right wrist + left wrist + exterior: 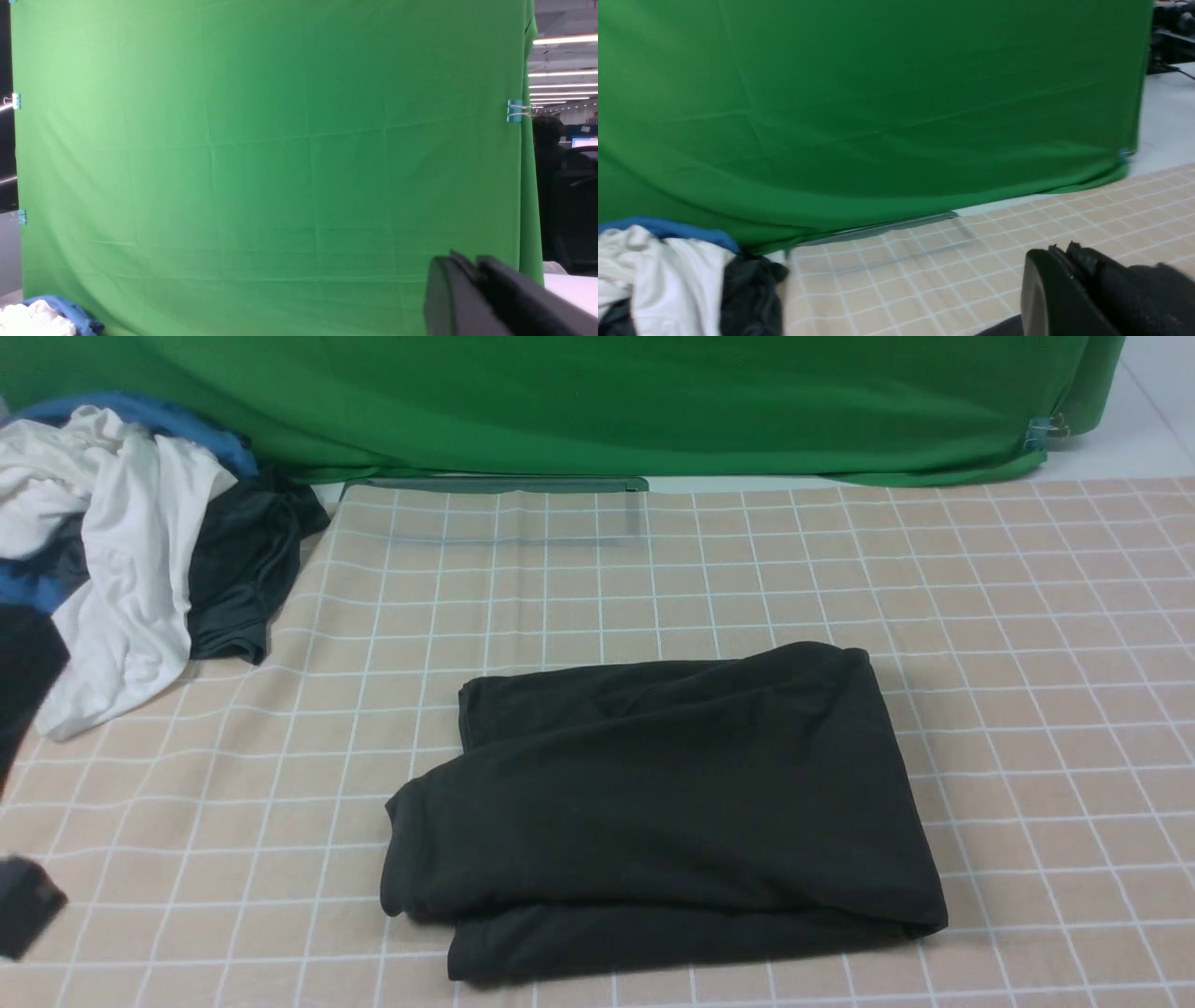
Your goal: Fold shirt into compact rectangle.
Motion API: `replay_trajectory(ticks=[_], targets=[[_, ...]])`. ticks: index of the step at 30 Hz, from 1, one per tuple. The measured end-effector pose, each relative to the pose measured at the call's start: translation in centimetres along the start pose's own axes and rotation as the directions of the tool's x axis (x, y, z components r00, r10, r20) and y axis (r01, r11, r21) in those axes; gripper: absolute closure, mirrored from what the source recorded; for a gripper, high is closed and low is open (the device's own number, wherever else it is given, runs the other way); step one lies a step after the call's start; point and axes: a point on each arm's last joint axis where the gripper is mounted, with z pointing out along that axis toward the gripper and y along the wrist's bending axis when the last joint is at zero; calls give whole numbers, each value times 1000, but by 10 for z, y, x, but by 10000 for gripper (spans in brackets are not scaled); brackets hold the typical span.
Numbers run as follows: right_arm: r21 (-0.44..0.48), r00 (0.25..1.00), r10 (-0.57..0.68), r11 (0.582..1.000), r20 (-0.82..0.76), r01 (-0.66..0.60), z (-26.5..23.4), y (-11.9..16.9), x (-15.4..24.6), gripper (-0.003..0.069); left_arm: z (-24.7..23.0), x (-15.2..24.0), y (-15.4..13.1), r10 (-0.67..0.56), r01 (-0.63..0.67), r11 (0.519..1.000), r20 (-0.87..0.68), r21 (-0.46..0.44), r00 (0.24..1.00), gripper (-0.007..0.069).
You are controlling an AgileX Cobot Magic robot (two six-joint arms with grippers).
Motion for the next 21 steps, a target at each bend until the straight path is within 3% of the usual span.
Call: replay_trajectory(ticks=[6, 11, 21], targets=[[0, 1000, 0, 1000, 0, 0, 0, 0, 0, 540, -14, 72, 3, 6, -12, 988, -37, -153, 999, 607], [0, 1000, 0, 1000, 0, 0, 0, 0, 0, 527, -19, 106, 4, -39, 23, 970, -60, -241, 997, 607], [0, 1000, 0, 1000, 0, 0, 0, 0, 0, 515, -20, 117, 3, -95, 57, 968, -146, -244, 985, 607]])
